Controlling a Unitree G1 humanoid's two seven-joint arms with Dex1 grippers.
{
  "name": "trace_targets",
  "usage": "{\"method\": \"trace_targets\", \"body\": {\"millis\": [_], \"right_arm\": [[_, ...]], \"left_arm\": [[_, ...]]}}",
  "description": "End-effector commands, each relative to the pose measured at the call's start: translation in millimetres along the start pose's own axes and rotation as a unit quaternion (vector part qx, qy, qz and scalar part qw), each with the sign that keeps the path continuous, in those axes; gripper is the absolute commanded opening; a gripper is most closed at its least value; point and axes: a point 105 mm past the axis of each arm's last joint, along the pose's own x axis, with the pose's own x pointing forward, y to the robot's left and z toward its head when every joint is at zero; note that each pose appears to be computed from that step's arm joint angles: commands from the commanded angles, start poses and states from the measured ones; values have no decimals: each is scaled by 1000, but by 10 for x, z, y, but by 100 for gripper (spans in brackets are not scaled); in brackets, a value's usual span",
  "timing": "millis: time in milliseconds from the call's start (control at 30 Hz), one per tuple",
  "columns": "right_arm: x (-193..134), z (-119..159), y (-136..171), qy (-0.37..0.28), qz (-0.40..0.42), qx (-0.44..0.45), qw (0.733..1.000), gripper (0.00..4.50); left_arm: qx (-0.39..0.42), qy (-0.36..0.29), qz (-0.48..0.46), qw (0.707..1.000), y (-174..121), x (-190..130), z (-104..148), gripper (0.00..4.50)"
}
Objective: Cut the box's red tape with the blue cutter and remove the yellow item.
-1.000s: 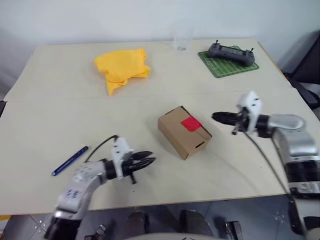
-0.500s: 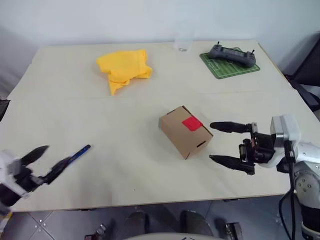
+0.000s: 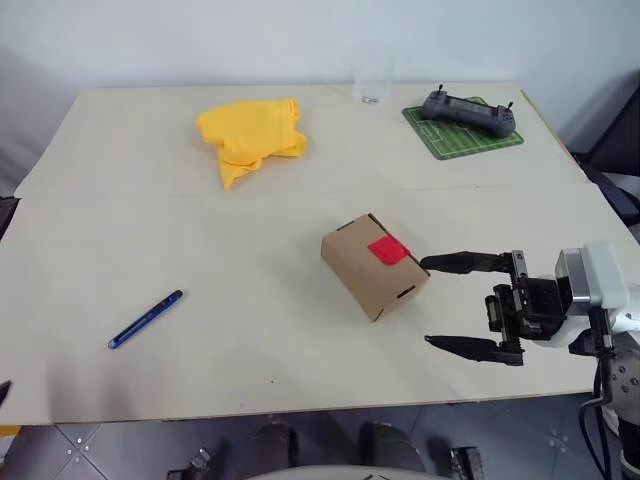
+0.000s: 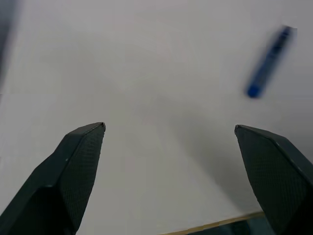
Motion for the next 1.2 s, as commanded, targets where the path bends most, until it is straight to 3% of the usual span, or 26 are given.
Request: {"method": "trace_targets", "body": {"millis": [33, 100, 167, 233, 433, 667, 767, 1067, 1200], "right_arm": [[24, 55, 43, 2, 21, -7, 1000, 445], [21, 40, 57, 6, 26, -3, 1000, 445], [30, 38, 38, 5, 25, -3, 1000, 445], [68, 57, 46, -1, 31, -1, 1000, 445], [105, 63, 52, 7, 22, 5, 1000, 445], [101, 63, 89, 10, 8, 8, 1000, 445], [108, 56, 94, 9, 3, 8, 1000, 450], [116, 59, 73, 7, -2, 7, 1000, 450], [120, 60, 66, 7, -2, 8, 1000, 450]], "left_arm": [[57, -24, -81, 995, -241, 343, 294, 450], [70, -23, -109, 991, -347, 478, 333, 450], [44, 26, -186, 981, -575, 633, 215, 450], [73, 47, -197, 977, -617, 816, 142, 450], [120, 70, -167, 976, -481, 1083, 32, 450], [113, 102, -171, 973, -398, 1069, -111, 450], [82, 114, -195, 971, -449, 1049, -189, 391], [92, 144, -217, 961, -542, 1103, -371, 134], [92, 145, -216, 961, -563, 1140, -405, 134]]}}
